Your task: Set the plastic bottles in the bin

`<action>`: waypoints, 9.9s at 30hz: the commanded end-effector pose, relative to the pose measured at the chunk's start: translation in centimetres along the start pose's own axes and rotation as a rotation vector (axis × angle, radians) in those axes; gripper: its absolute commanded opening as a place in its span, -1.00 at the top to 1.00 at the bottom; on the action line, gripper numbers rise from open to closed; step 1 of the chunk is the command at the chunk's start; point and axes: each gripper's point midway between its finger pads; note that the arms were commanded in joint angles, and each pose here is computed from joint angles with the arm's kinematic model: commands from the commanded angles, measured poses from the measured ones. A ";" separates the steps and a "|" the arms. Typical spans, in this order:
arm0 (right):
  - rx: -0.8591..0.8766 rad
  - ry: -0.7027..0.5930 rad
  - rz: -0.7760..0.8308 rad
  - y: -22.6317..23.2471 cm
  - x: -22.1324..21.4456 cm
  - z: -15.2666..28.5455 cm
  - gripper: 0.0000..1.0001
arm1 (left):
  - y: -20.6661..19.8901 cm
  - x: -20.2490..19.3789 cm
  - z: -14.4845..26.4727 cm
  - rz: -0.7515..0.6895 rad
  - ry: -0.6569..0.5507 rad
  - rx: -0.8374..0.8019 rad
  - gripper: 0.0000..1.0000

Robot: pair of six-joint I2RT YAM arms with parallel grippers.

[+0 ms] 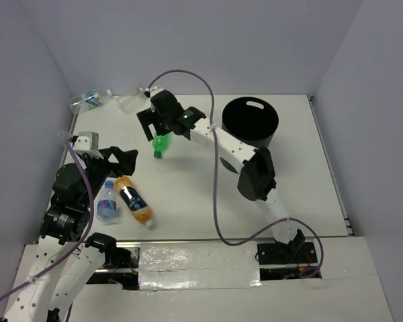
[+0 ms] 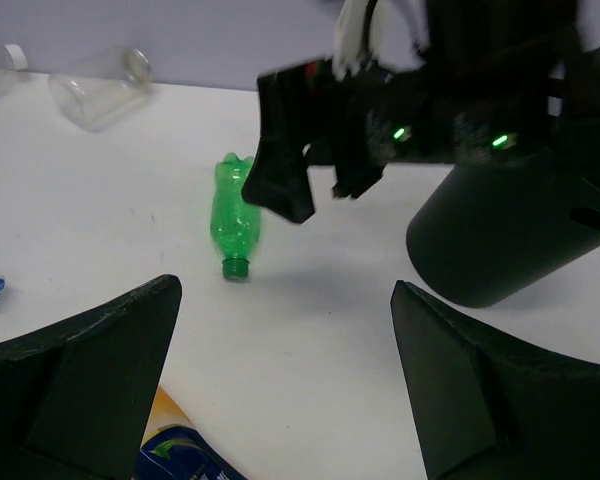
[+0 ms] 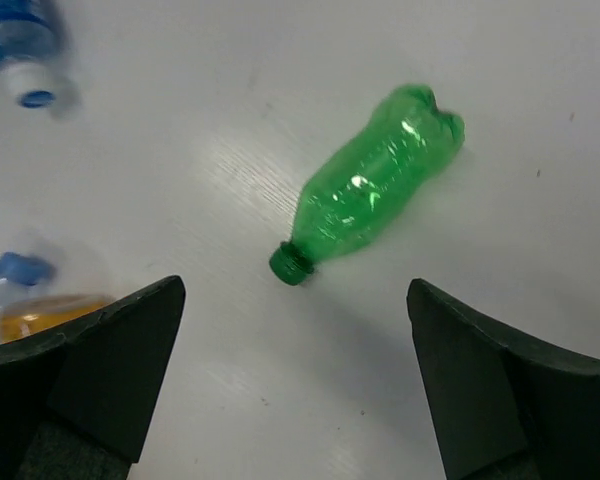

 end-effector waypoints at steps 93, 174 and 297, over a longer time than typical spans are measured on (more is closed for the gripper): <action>0.082 -0.383 0.169 -20.3 1.7 31.8 -0.99 | 4.1 -21.4 -1.8 0.636 0.717 0.564 -0.99; 0.525 0.109 0.162 3.2 -6.9 19.2 -0.99 | -7.4 12.5 0.2 -0.036 -0.181 -0.122 -0.99; 0.578 -0.284 0.219 -10.8 -5.5 34.6 -0.99 | 26.1 -11.9 -11.4 0.722 0.487 0.940 -0.98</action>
Point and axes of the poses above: each gripper's point midway between its finger pads, its own z axis back along the fingers, its own y axis along the line the jaws close on, x = y × z, and after that the axes turned 11 degrees about -z, right-handed
